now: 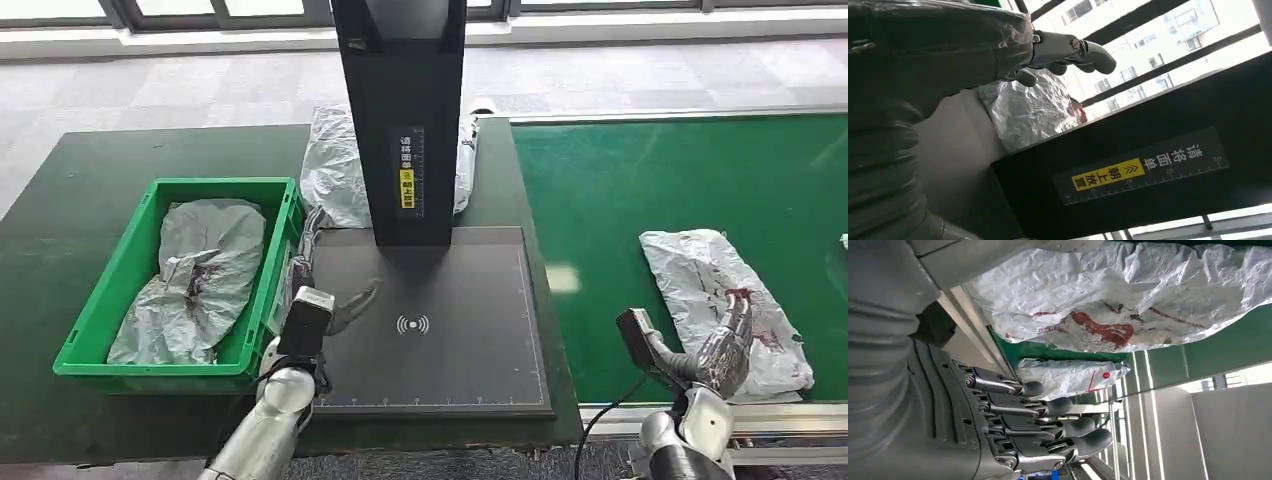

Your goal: Moved the parcel from conveyor to table for the left to box.

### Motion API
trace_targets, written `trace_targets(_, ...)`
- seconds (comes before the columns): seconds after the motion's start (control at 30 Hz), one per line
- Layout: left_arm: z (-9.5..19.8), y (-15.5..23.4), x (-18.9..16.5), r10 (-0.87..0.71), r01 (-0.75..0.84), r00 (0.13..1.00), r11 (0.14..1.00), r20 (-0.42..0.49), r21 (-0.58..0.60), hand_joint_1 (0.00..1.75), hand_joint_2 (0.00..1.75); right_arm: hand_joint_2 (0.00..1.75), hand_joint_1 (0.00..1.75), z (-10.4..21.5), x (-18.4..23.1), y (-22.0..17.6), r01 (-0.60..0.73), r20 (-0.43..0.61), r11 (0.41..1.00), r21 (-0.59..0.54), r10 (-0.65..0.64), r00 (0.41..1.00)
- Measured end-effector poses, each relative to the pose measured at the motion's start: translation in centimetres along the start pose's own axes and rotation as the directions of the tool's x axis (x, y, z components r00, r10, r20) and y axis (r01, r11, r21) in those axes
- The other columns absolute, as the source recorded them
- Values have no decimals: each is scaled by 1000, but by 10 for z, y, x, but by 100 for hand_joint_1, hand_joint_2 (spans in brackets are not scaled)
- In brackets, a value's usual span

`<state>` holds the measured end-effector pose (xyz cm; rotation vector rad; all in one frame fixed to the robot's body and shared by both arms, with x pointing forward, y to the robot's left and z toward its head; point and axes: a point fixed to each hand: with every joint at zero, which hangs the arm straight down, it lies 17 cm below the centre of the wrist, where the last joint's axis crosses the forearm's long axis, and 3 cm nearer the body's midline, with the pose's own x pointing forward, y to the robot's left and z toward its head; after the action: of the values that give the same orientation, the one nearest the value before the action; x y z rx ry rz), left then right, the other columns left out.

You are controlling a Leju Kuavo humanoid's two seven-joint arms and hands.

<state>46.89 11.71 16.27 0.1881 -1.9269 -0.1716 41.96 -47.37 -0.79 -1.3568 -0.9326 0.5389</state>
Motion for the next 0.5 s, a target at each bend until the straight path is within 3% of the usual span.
trace_targets(0.5,0,-2,-1,1,-1,1000,1000,-3,-1,0,175,175,0,-2,-3,6,-2,-14,1000,25,2,1000)
